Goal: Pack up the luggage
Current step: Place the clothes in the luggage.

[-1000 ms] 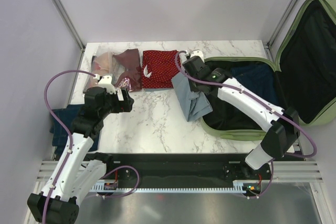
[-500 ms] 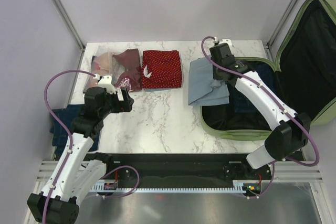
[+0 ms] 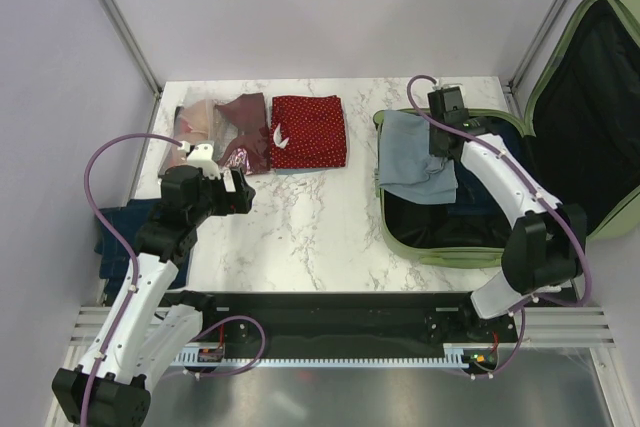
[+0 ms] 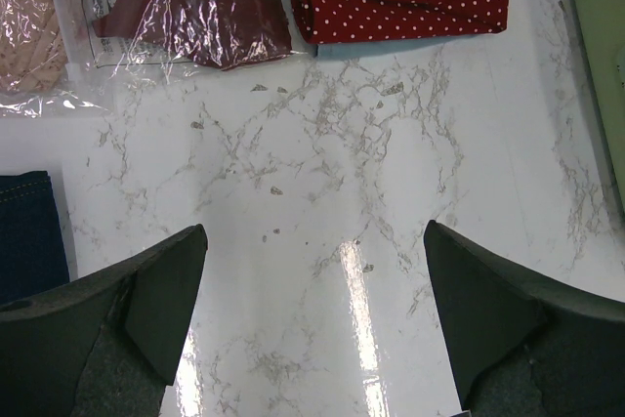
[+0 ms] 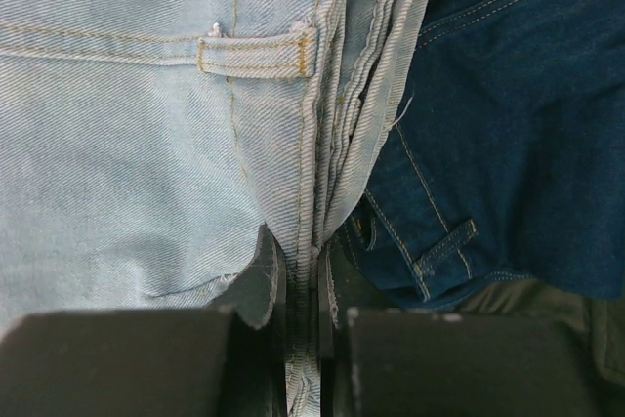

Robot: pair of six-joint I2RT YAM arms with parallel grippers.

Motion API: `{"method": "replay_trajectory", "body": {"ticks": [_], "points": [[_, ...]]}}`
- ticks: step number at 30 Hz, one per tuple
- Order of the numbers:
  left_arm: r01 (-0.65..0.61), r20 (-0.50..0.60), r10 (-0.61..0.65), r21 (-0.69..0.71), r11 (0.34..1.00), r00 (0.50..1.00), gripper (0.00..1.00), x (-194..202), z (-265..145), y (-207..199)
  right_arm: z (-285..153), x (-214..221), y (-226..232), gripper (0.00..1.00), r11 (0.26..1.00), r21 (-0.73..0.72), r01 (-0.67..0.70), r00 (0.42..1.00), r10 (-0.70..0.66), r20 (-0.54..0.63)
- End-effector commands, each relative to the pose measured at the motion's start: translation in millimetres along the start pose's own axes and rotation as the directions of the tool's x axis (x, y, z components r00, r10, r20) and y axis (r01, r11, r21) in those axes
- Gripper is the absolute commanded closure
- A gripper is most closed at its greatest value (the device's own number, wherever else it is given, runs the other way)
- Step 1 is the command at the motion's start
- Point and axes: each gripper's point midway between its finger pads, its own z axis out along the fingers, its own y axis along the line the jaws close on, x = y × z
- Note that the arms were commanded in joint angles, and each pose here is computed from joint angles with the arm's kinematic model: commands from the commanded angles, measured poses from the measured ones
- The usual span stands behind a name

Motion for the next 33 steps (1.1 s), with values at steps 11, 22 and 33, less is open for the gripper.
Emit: {"method": "replay_trajectory", "body": {"ticks": [11, 22, 33], "points": [[0.003, 0.049, -0.004, 0.021, 1.0, 0.999, 0.0, -19.0, -2.7, -7.0, 78.2, 23.4, -8.3, 1.0, 0.995, 0.064, 0.078, 0.993, -0.072, -0.092], [0.003, 0.044, -0.004, 0.021, 1.0, 0.999, 0.0, -18.2, -1.4, -7.0, 110.7, 47.2, -9.0, 1.0, 0.991, 0.11, 0.078, 0.987, -0.061, -0.152], [0.003, 0.043, -0.004, 0.015, 1.0, 0.999, 0.0, -18.1, -0.9, -6.0, 81.9, 34.4, -4.4, 0.36, 0.998, 0.055, 0.017, 0.991, -0.009, -0.137]]}}
